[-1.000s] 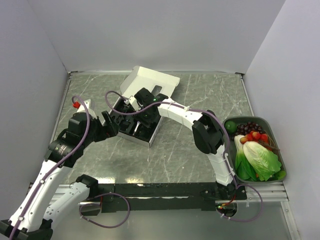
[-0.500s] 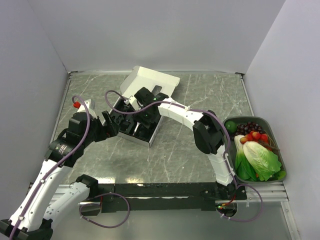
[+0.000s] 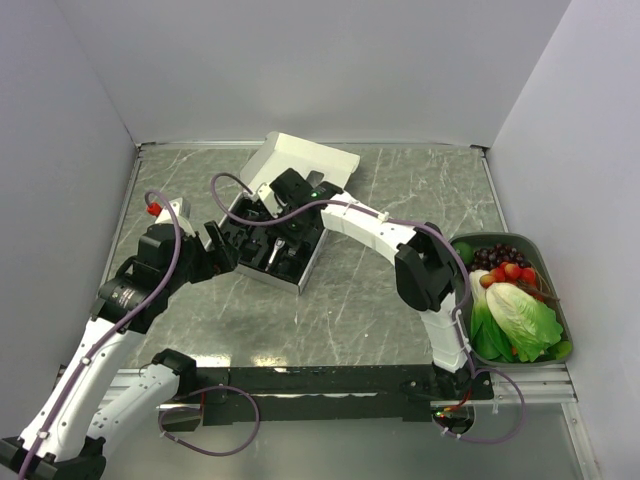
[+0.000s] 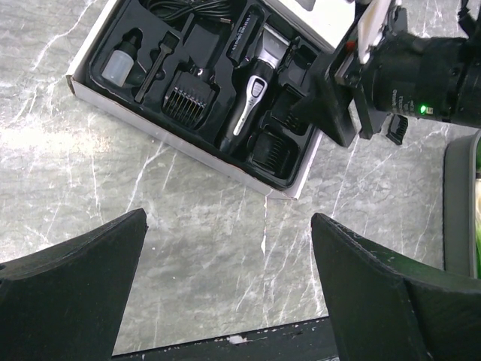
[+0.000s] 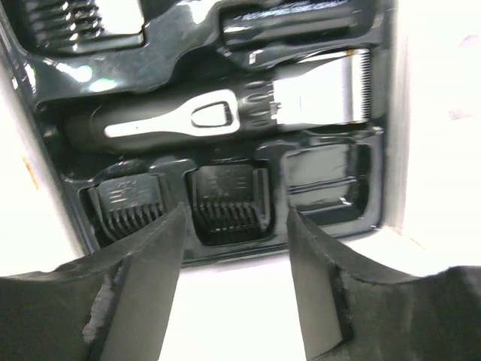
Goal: Sort the hair-cutting tools
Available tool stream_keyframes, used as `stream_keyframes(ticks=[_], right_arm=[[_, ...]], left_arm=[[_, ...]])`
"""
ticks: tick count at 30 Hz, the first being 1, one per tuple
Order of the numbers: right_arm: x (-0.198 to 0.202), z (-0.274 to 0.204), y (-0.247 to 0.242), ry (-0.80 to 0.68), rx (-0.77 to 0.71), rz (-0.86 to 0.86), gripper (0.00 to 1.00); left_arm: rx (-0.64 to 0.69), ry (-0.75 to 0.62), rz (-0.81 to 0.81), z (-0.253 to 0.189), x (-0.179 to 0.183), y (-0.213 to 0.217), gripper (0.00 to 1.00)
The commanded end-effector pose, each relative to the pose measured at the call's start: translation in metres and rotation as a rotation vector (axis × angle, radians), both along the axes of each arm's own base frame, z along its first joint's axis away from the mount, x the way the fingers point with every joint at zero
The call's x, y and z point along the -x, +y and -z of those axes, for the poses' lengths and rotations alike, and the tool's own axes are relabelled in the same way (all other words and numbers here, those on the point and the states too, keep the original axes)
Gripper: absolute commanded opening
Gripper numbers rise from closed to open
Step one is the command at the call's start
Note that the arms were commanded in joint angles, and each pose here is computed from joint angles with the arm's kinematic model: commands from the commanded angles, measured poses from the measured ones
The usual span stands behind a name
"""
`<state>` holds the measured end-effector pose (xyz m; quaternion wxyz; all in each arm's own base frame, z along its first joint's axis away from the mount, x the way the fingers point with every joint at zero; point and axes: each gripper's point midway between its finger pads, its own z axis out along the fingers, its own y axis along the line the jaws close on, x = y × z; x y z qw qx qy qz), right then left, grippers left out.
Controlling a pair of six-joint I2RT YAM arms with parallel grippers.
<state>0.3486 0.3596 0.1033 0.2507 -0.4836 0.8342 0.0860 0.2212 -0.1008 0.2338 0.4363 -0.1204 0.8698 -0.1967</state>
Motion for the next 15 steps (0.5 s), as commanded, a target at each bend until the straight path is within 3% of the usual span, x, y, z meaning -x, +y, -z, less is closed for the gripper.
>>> stream_keyframes(ticks=[1, 3, 5, 15], right_arm=[[-0.013, -0.046, 0.008, -0.108, -0.084, 0.045, 0.49], [-0.015, -0.043, 0.004, -0.109, -0.067, 0.065, 0.32], [-0.015, -0.035, 0.005, -0.093, -0.059, 0.07, 0.26], [-0.007, -0.005, 0.0, -0.04, -0.02, 0.074, 0.17]], left_arm=[[0.03, -0.04, 0.009, -0.013, -0.004, -0.005, 0.96], [0.028, -0.036, 0.009, -0.012, -0.004, -0.005, 0.97], [0.026, -0.04, 0.006, -0.013, -0.004, -0.004, 0.96], [0.024, -0.034, 0.006, -0.011, -0.003, -0.003, 0.96]])
